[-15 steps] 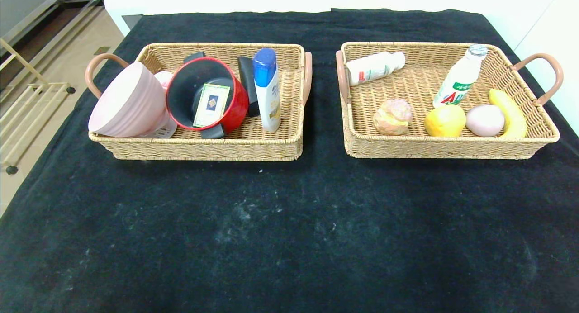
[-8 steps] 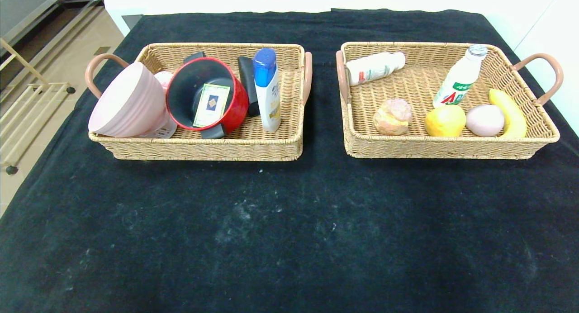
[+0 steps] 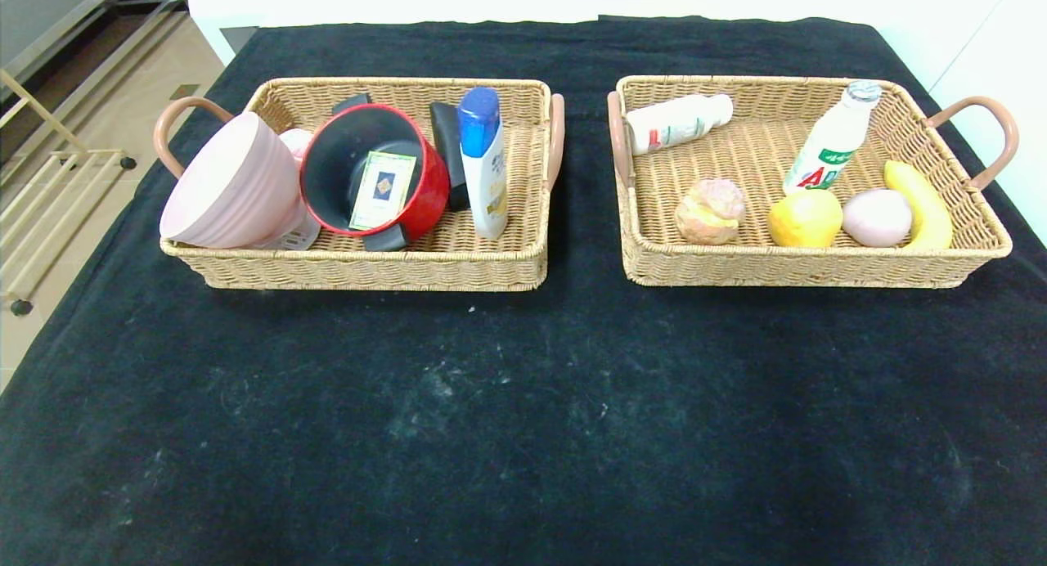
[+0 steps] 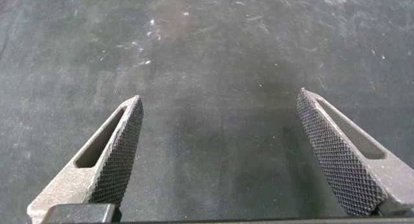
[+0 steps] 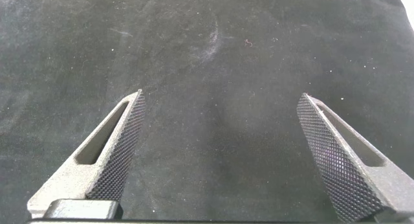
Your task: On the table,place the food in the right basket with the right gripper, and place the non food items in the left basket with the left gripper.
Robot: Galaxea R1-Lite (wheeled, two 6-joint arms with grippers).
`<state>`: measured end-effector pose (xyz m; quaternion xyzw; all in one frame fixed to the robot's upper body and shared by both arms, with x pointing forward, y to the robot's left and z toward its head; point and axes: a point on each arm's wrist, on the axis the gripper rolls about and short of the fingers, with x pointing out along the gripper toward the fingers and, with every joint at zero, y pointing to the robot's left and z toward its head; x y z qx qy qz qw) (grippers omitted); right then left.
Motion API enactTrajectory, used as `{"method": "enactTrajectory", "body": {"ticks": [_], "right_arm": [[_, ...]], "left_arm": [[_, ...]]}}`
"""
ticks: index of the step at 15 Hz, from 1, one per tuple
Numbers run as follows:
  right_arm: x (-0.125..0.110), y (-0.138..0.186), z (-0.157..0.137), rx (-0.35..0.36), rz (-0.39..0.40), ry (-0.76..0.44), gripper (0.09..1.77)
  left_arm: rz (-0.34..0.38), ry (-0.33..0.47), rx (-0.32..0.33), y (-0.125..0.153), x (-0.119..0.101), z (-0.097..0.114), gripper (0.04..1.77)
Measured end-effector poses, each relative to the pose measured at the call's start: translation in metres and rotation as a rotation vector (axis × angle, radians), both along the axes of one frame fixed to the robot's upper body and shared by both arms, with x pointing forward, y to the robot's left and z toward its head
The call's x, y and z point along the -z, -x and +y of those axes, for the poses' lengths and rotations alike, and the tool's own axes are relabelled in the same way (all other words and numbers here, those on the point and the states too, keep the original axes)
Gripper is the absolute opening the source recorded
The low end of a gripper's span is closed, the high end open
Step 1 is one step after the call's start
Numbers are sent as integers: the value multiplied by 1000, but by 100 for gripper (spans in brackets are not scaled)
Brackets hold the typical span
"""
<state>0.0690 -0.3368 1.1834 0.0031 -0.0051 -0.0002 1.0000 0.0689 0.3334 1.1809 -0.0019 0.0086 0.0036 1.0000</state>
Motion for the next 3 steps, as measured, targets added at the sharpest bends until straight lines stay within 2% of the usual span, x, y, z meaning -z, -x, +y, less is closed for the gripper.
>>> {"method": "enactTrajectory", "body": {"ticks": [3], "right_arm": [[0,0,0,-1,0,0,171]], "left_arm": [[-1,1,-1,0,0,0,172]]}}
